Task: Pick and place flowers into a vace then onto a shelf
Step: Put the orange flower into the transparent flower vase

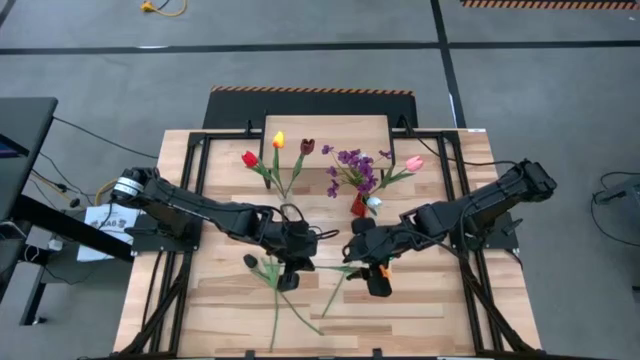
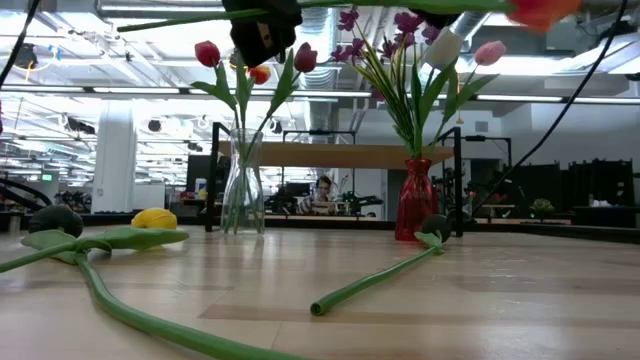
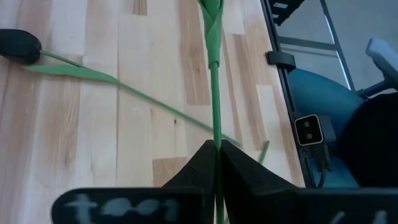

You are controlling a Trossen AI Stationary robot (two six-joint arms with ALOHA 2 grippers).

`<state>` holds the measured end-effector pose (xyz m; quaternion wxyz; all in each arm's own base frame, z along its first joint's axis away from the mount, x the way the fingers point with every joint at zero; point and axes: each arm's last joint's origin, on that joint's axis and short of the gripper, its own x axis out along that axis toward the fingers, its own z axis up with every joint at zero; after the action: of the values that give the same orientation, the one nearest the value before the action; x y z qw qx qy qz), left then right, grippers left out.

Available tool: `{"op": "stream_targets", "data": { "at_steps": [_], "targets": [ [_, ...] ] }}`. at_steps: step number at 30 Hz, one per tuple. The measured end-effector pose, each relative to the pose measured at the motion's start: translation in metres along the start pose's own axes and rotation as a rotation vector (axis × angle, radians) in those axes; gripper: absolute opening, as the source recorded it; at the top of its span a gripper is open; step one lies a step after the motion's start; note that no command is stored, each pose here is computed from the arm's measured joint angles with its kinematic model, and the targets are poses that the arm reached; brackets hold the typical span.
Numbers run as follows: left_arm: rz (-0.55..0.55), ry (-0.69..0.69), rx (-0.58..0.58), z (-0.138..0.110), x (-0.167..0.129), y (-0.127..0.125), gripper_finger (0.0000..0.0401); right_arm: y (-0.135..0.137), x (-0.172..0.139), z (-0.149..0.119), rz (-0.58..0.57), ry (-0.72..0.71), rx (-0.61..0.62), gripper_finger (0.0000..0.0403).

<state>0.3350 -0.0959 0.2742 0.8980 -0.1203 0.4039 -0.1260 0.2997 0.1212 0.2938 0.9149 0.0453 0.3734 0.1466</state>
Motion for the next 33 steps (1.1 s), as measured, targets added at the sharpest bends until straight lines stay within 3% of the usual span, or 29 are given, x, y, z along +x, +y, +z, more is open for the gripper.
{"op": "stream_targets", "data": {
  "at_steps": [7, 18, 24, 33],
  "targets": [
    [-0.023, 0.013, 0.007, -0.004, 0.002, -0.012, 0.0, 0.01, 0.0, -0.002, 0.023, 0.004, -0.021, 0.0238],
    [0.133, 0.033, 0.001, -0.012, -0.006, -0.014, 0.0, 0.037, -0.022, 0.026, 0.097, -0.107, -0.04, 0.0233],
    [0.132, -0.081, 0.04, -0.008, -0.037, -0.031, 0.0, 0.049, -0.034, 0.031, 0.119, -0.086, -0.062, 0.0224],
    [0.188, -0.338, 0.156, -0.01, -0.114, -0.058, 0.0, 0.052, -0.053, 0.044, 0.114, -0.073, -0.046, 0.0214]
  ]
}}
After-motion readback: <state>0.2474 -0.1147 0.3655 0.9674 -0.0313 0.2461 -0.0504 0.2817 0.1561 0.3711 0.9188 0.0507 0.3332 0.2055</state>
